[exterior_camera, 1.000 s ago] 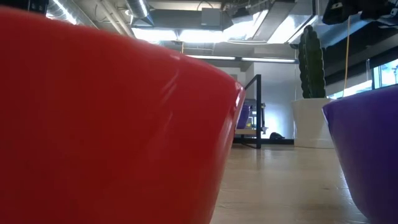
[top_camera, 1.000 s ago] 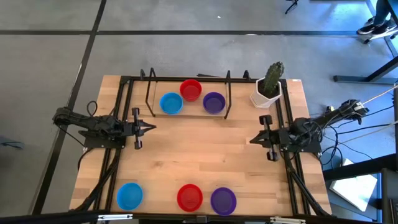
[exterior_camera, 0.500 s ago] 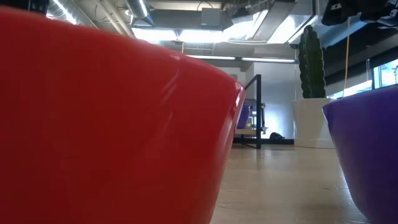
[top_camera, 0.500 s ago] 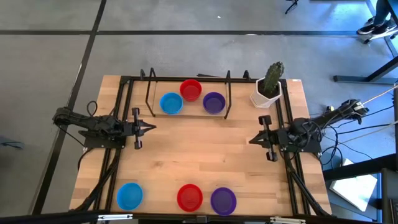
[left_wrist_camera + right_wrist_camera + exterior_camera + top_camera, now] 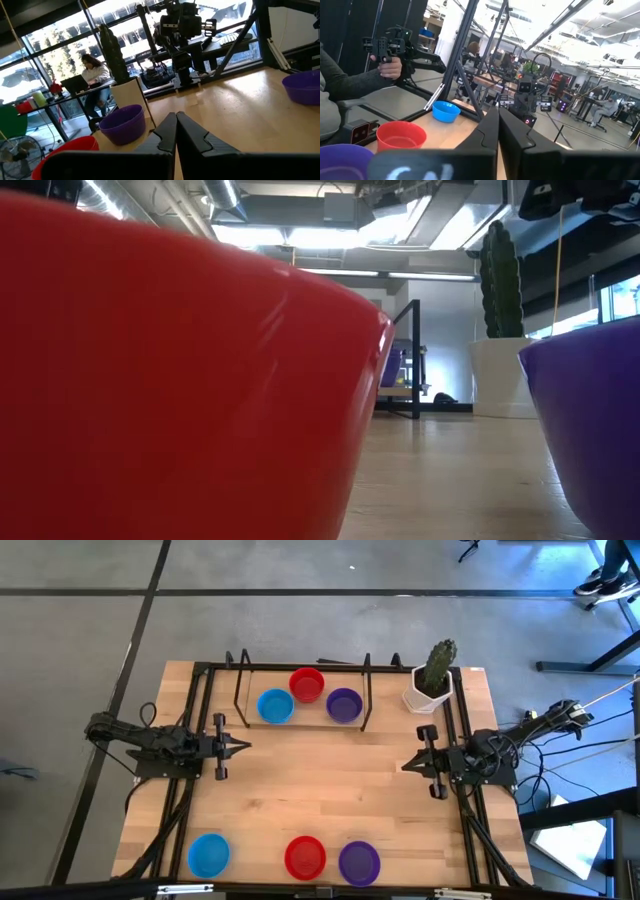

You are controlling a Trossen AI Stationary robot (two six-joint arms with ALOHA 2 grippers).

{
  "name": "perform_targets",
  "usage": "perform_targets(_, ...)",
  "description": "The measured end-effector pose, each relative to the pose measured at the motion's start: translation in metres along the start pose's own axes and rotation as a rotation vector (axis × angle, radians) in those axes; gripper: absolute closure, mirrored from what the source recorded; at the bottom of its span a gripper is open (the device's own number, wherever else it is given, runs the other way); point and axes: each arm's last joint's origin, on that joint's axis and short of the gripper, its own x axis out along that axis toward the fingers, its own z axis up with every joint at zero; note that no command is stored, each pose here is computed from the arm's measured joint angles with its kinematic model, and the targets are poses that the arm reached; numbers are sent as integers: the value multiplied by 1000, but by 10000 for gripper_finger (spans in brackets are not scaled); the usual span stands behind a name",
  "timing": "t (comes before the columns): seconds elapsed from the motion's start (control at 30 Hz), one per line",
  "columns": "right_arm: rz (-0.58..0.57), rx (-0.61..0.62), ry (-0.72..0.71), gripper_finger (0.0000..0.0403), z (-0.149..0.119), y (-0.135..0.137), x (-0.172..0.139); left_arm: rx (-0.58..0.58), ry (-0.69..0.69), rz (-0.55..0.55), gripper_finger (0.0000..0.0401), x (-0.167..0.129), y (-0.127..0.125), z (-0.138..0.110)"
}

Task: Pick & Place Mini bowls
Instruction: Stack the blue bowl on top of the blue bowl on the shelf

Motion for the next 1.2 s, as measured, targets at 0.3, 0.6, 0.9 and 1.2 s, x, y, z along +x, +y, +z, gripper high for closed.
perform_targets(0.3, 1, 13, 2, 385, 0, 0, 0, 5, 1, 0, 394, 0, 0, 0)
perform_targets(0.6, 3, 3, 8, 385, -1, 0, 1, 37, -92, -183, 398, -2, -3, 9)
perform_targets(0.9, 6, -7, 14, 385, -1, 1, 1, -6, -104, -294, 398, 6, 1, 72)
perform_targets(1.2, 6, 2, 14, 385, -1, 1, 1, 119, 319, -335, 396, 54, -15, 163)
